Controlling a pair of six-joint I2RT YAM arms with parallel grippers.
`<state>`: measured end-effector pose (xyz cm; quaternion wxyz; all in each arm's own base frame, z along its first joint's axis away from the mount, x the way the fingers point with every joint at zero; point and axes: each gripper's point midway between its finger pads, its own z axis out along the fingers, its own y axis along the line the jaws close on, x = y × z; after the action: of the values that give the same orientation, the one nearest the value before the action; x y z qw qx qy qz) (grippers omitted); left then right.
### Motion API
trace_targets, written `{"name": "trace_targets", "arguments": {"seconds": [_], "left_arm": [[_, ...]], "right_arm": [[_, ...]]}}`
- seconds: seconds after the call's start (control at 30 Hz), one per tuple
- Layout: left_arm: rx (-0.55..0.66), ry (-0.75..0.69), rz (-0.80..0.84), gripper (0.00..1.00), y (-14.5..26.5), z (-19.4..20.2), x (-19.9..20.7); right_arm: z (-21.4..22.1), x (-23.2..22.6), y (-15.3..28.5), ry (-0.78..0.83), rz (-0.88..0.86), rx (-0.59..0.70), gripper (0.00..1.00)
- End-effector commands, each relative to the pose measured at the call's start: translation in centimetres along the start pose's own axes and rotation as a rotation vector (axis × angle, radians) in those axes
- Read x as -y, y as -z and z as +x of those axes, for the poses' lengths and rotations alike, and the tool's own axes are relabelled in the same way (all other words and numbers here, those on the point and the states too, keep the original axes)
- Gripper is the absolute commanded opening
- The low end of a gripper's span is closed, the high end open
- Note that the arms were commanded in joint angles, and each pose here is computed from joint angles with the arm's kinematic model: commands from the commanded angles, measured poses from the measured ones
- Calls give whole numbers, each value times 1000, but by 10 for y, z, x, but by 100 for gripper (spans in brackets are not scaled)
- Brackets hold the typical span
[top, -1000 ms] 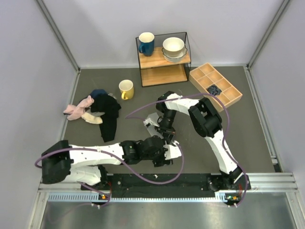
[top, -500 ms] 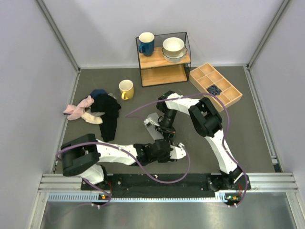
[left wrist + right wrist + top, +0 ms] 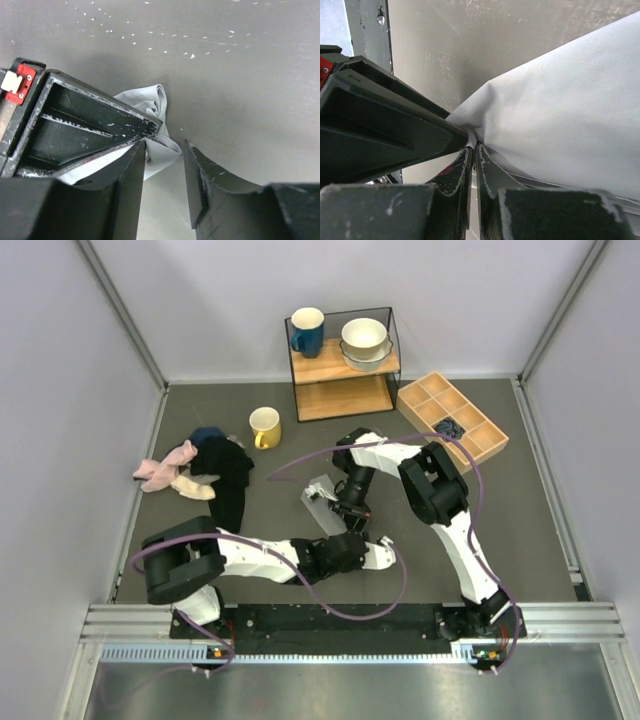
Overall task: Roll the underwear
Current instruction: Roll the underwear to the center of the board.
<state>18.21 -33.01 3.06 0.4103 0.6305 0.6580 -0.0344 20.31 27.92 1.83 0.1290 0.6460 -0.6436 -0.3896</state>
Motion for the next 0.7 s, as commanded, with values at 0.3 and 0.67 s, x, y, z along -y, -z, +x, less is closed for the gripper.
{"name": "trace_targets", "arguments": {"seconds": [0.3, 0.67], "left_arm": [[-121, 173, 66, 0, -6, 1, 2], [-43, 547, 201, 0, 12, -3, 13]], "right_arm": [[17, -10, 3, -27, -51, -59, 7], [0, -19, 19, 17, -12, 6, 28]]}}
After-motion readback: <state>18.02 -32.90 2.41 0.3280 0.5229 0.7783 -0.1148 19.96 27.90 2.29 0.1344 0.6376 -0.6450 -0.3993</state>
